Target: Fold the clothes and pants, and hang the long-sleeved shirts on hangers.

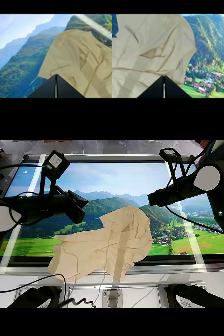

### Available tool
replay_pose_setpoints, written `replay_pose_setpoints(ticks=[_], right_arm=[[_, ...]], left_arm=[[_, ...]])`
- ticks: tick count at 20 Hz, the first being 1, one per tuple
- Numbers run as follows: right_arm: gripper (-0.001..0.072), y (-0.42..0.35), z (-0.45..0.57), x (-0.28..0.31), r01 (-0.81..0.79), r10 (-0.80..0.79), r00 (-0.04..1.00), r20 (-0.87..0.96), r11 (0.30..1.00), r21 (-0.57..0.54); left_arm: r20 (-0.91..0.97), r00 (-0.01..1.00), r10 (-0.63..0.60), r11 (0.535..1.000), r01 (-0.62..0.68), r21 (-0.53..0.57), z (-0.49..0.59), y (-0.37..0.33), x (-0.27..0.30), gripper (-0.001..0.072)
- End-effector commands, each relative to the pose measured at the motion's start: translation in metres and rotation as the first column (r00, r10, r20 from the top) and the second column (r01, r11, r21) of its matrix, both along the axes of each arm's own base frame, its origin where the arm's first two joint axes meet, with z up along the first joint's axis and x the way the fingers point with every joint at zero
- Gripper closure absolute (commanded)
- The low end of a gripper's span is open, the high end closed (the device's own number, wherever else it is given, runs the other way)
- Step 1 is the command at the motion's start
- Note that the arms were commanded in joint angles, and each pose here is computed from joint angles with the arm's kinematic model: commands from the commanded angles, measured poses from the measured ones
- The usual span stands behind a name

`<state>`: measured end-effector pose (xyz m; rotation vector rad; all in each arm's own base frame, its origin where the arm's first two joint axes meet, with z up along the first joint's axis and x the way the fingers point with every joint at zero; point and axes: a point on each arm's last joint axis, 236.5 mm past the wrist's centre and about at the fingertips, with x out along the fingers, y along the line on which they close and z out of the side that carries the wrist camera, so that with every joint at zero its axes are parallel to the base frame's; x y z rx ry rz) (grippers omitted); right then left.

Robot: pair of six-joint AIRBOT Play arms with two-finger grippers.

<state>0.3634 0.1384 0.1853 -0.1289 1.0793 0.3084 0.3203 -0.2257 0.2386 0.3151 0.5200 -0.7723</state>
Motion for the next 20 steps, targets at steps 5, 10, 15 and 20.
replay_pose_setpoints(ticks=[5,10,15,20], right_arm=[[0.0697,0.000,0.000,0.000,0.000,0.000,1.000,0.000,1.000,0.000],[0.0697,0.000,0.000,0.000,0.000,0.000,1.000,0.000,1.000,0.000],[0.0697,0.001,0.000,0.000,-0.001,0.001,1.000,-0.001,1.000,0.001],[0.0697,0.004,0.018,0.030,-0.019,0.017,0.988,0.152,1.000,0.009]], left_arm=[[0.000,1.000,0.001,1.000,-0.001,0.000,0.000,0.000,0.000,0.0694],[0.000,1.000,0.001,1.000,-0.001,0.000,0.000,0.000,0.000,0.0693],[0.000,1.000,0.001,1.000,-0.001,0.000,0.000,0.000,0.000,0.0694],[0.000,1.000,0.001,1.000,-0.001,0.000,0.000,0.000,0.000,0.0693]])
